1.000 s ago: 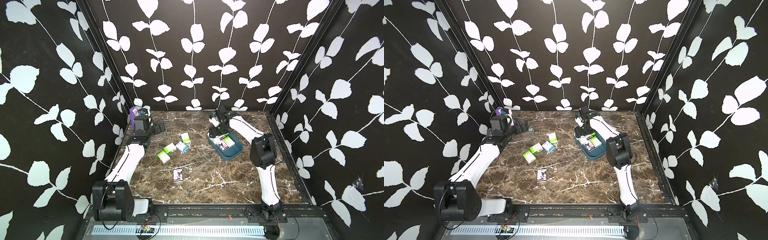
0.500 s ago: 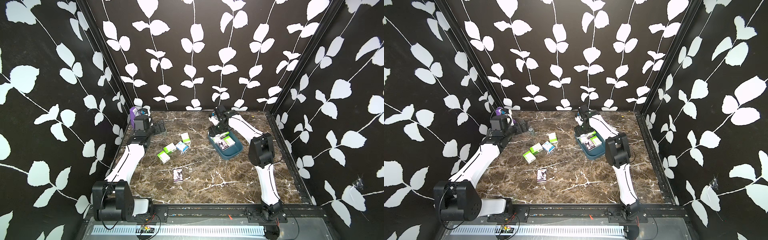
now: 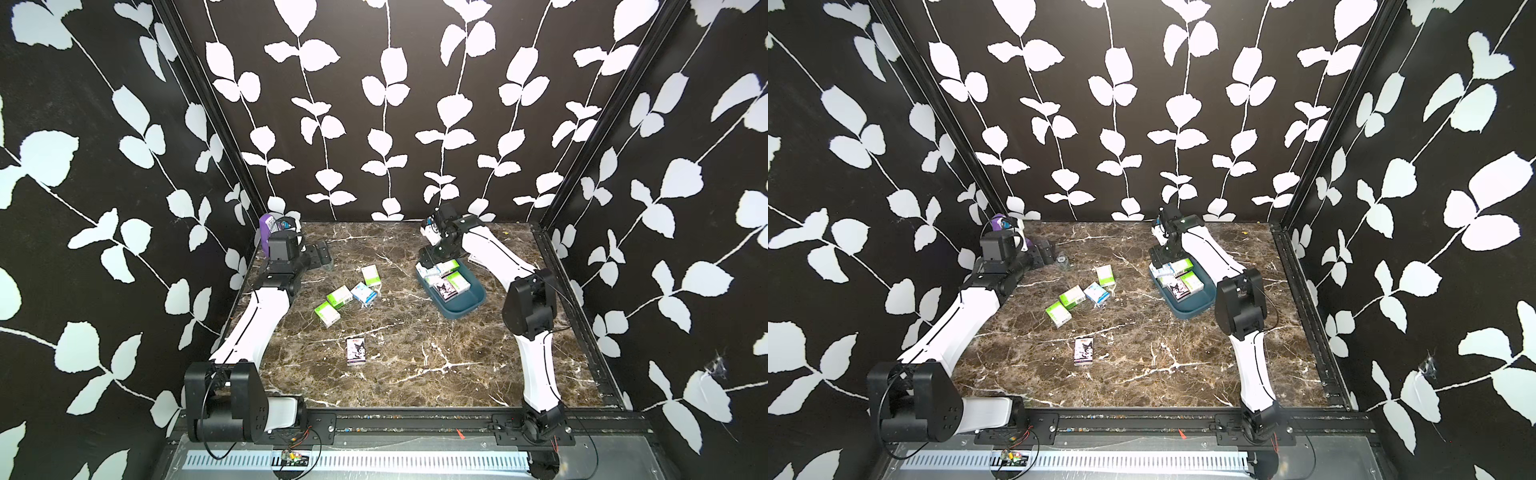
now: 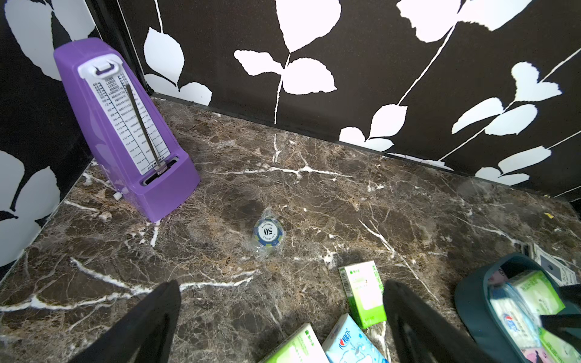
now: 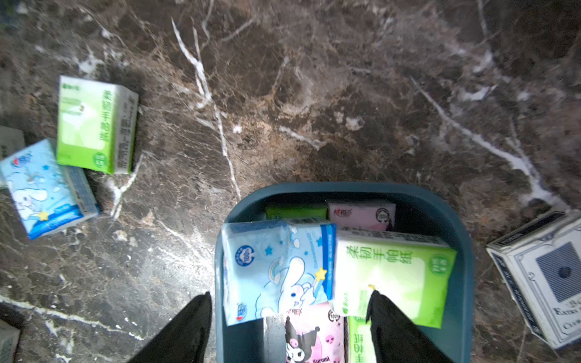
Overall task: Put the pocket tissues into the storage box
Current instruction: Place the pocket tissues in the storage box, then adjust the pocket tissues in the storage box.
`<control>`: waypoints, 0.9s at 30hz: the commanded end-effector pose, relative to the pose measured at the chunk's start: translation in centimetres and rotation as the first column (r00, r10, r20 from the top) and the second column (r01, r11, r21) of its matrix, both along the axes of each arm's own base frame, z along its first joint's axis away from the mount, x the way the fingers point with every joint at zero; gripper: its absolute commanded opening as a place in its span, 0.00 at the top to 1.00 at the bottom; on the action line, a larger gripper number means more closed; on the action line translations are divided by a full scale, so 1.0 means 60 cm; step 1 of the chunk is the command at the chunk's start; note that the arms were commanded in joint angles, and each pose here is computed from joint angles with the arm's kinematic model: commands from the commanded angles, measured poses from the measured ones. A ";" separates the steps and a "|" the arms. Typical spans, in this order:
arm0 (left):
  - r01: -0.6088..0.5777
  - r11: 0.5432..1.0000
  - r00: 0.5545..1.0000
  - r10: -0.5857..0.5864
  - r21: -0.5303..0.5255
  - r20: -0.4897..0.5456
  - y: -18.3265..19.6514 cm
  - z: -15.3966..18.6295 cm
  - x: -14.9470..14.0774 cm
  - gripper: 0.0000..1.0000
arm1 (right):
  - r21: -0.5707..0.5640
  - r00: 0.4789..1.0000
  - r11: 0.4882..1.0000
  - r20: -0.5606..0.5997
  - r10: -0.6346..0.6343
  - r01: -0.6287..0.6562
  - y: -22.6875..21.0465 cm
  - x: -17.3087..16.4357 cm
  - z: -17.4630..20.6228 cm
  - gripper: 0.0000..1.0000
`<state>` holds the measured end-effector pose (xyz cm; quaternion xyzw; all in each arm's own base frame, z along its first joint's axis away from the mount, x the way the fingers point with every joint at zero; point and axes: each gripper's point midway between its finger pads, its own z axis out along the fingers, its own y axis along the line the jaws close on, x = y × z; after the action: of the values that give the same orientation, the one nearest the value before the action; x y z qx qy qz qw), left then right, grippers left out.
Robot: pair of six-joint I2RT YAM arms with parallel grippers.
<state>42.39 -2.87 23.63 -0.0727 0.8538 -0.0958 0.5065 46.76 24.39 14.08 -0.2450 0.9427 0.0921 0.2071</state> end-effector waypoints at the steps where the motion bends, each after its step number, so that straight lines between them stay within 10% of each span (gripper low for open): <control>1: 0.003 1.000 1.000 -0.003 -0.006 0.028 0.000 0.019 0.001 0.01 | 0.049 0.999 0.999 0.048 -0.010 0.008 0.008 -0.007 0.040 0.23; 27: 0.006 1.000 0.999 -0.006 -0.003 0.034 0.000 0.024 0.004 0.01 | -0.013 0.998 1.000 -0.058 0.019 -0.020 0.043 -0.028 -0.071 0.52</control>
<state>42.38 -2.90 23.63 -0.0723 0.8538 -0.0964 0.5064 45.26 27.17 10.66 -0.2524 0.9437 0.1070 0.1848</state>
